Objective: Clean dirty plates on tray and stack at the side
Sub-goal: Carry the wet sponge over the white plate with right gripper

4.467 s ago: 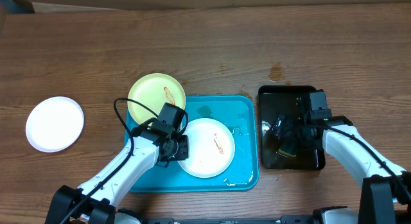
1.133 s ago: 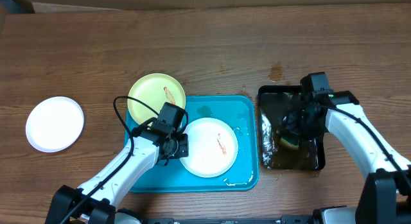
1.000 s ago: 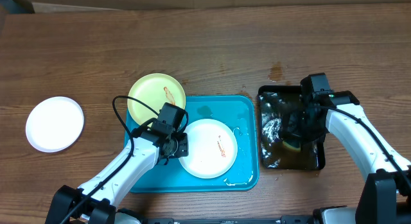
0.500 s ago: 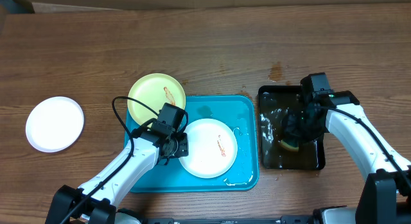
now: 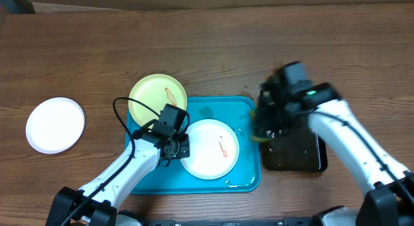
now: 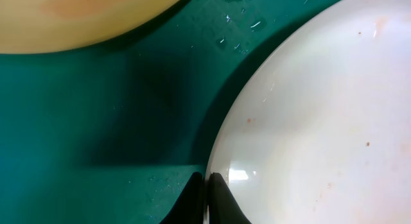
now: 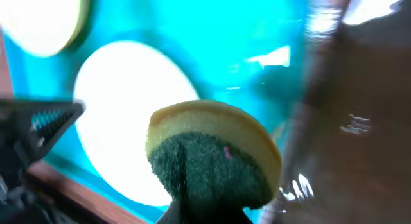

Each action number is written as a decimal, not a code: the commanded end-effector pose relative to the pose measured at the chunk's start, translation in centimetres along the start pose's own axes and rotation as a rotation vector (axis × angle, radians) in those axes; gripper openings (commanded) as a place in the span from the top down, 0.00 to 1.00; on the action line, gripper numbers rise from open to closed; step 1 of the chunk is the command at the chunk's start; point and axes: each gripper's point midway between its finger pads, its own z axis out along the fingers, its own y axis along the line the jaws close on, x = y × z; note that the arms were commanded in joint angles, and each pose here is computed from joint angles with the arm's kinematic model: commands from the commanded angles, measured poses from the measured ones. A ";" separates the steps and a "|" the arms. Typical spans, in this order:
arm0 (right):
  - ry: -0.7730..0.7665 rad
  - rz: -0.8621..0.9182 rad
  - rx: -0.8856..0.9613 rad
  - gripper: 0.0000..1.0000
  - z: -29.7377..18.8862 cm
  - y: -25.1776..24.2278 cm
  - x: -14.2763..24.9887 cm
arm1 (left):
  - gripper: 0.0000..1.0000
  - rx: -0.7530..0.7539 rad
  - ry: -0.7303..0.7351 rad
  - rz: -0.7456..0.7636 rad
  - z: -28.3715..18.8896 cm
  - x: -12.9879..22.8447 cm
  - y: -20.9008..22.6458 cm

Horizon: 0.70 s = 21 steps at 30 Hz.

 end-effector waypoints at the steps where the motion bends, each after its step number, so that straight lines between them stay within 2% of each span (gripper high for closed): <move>1: -0.035 -0.185 0.094 0.96 0.8 2.8 0.4 | 0.96 -0.006 0.019 -0.006 0.4 0.8 0.2; 8: -0.083 -0.364 0.288 0.96 4.0 4.0 0.7 | 0.96 -0.006 0.018 -0.006 0.4 0.8 0.2; 21: 0.006 -0.473 0.340 0.96 10.0 3.5 1.5 | 0.95 -0.006 0.019 -0.006 0.4 0.8 0.2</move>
